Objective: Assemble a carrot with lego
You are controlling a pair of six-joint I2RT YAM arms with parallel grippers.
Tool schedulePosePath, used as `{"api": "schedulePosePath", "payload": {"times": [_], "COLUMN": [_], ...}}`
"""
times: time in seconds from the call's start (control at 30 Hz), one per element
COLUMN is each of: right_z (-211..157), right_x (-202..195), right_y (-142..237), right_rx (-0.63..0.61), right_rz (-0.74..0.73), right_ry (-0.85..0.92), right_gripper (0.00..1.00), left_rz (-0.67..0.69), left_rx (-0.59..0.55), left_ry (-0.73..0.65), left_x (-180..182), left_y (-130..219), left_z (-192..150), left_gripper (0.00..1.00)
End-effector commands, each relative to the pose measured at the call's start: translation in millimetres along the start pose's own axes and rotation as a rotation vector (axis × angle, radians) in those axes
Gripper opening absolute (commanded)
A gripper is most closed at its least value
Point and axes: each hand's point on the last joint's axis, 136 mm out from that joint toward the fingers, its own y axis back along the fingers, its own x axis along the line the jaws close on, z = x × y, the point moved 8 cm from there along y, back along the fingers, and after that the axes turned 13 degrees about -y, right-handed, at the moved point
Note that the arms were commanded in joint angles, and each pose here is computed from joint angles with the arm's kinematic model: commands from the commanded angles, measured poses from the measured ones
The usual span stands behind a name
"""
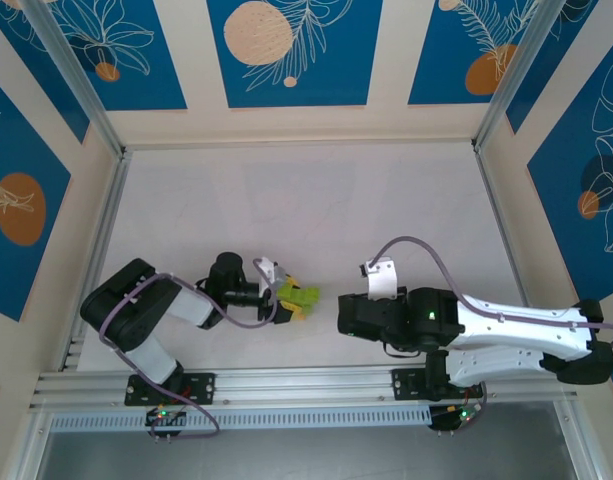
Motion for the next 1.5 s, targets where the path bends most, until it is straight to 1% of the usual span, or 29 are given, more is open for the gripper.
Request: {"api": "schedulePosePath", "payload": {"times": [0.0,0.23,0.47,0.57,0.77,0.83,1.0,1.07,1.2,1.3,1.4,1.47], "right_z": [-1.5,-5.7,-7.4,-8.9,-10.9,-11.9,-14.1,-15.3,-15.7,-15.7,-15.8,-15.9], "right_x": [-14.5,-19.5,-18.9,-16.3,-10.6,-9.3,-9.3,-10.0,-12.0,-14.7,-18.9,-20.5], "right_y": [-4.7,-11.0,-15.1,-18.1,-22.6,-23.9,-27.4,-29.3,-31.6,-31.0,-30.5,-30.1], "right_rx": [-0.019,-0.002,0.011,0.02,0.034,0.04,0.046,0.05,0.053,0.055,0.052,0.05], "right_rz": [-0.048,-0.046,-0.048,-0.042,-0.037,-0.037,-0.036,-0.032,-0.021,-0.009,0.0,0.01], "right_ry": [0.019,0.012,0.008,0.007,0.012,0.017,0.014,0.014,0.011,0.003,-0.01,-0.015], "right_gripper": [0.8,0.77,0.76,0.75,0.74,0.74,0.74,0.74,0.74,0.74,0.74,0.73], "left_rz": [-0.044,-0.06,-0.096,-0.108,-0.116,-0.119,-0.095,-0.075,-0.077,-0.066,-0.092,-0.105], "left_rx": [-0.051,-0.053,-0.05,-0.052,-0.033,-0.025,-0.062,-0.069,-0.068,-0.043,-0.026,-0.027], "left_ry": [-0.021,-0.008,0.001,0.002,0.041,0.083,0.179,0.217,0.289,0.332,0.39,0.441], "left_x": [2.4,3.7,2.5,1.8,10.4,18.5,40.3,47.9,59.3,64.1,73.5,81.6], "left_y": [-0.5,-1.8,-3.3,-3.5,-9.3,-12.8,-11.6,-11.1,-12.8,-11.2,-15.2,-18.6], "left_z": [10.7,11.9,10.9,11.6,9.6,6.0,4.8,9.8,27.8,40.3,46.2,43.0], "left_gripper": [0.61,0.51,0.38,0.35,0.33,0.32,0.32,0.32,0.33,0.34,0.37,0.37]}}
